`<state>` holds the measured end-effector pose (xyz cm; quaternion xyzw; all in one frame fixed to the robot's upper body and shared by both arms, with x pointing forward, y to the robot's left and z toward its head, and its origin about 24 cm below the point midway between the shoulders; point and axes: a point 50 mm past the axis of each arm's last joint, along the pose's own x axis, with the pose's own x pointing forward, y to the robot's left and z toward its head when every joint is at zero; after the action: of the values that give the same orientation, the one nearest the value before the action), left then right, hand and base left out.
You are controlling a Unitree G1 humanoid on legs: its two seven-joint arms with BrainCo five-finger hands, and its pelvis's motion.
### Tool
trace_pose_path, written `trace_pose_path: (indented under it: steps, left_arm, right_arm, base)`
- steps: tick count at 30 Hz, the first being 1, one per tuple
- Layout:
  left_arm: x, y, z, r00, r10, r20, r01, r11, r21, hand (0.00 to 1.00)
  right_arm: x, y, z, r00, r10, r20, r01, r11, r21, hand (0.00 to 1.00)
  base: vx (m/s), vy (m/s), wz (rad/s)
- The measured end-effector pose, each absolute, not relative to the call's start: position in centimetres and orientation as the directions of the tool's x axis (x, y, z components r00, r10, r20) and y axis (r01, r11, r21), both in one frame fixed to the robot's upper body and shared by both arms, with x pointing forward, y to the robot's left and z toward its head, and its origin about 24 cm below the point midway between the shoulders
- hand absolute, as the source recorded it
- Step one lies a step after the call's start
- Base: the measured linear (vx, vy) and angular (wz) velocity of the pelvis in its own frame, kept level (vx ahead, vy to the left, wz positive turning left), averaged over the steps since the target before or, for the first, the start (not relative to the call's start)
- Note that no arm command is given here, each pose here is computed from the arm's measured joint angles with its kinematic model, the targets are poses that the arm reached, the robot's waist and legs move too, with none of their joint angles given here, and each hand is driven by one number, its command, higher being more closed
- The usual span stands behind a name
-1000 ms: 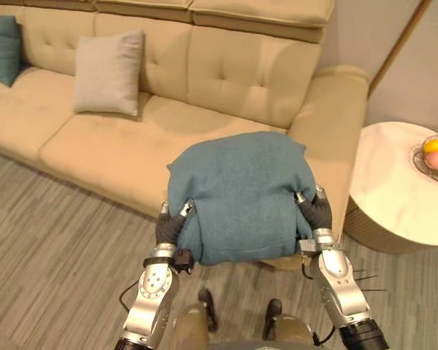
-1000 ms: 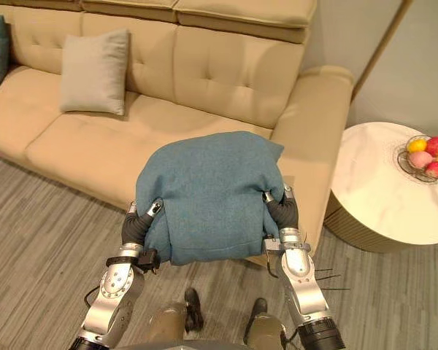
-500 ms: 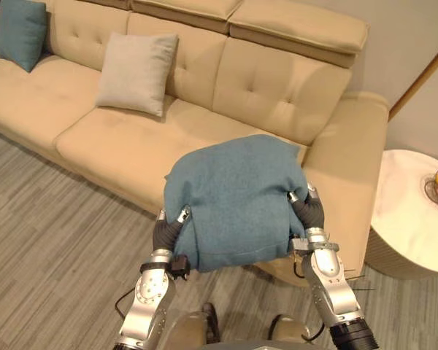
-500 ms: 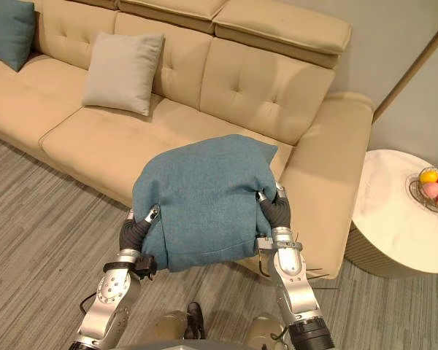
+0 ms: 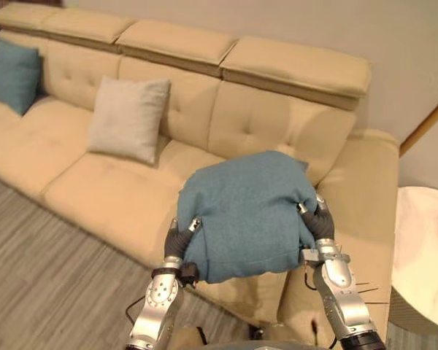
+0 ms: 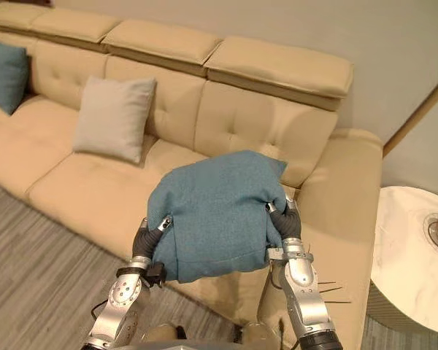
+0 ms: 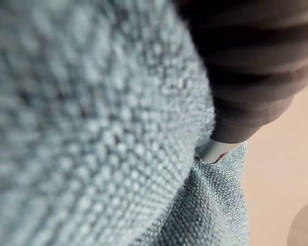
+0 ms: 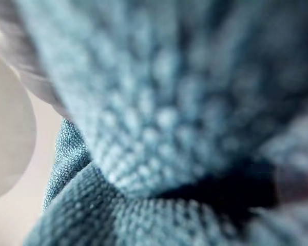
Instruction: Pick up cushions and gather them together orderly.
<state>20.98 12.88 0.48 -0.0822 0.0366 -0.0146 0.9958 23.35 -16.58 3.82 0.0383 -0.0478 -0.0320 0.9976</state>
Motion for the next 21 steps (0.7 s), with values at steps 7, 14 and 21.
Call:
trace_pose_path:
  steps: [7, 14, 21]
  left_arm:
    - [20.8, 13.5, 0.2, 0.996, -0.024, -0.082, 0.012, 0.989, -0.146, 1.00]
    - [21.5, 14.0, 1.2, 0.999, -0.031, -0.030, 0.029, 0.996, -0.080, 1.00]
    - [27.3, 14.1, 7.3, 0.974, 0.030, 0.223, -0.027, 1.000, -0.015, 1.00]
  right_arm:
    - [23.3, -15.7, 3.4, 0.994, -0.074, 0.076, 0.065, 0.992, 0.112, 1.00]
    - [23.6, -15.4, 3.7, 0.994, -0.063, 0.095, 0.055, 0.995, 0.079, 1.00]
    - [29.6, -14.2, 9.2, 0.953, -0.089, 0.289, 0.083, 0.996, 0.033, 1.00]
  base:
    - [0.10, 0.325, -1.27]
    - [0.00, 0.204, -0.69]
    - [-0.07, -0.007, 0.08]
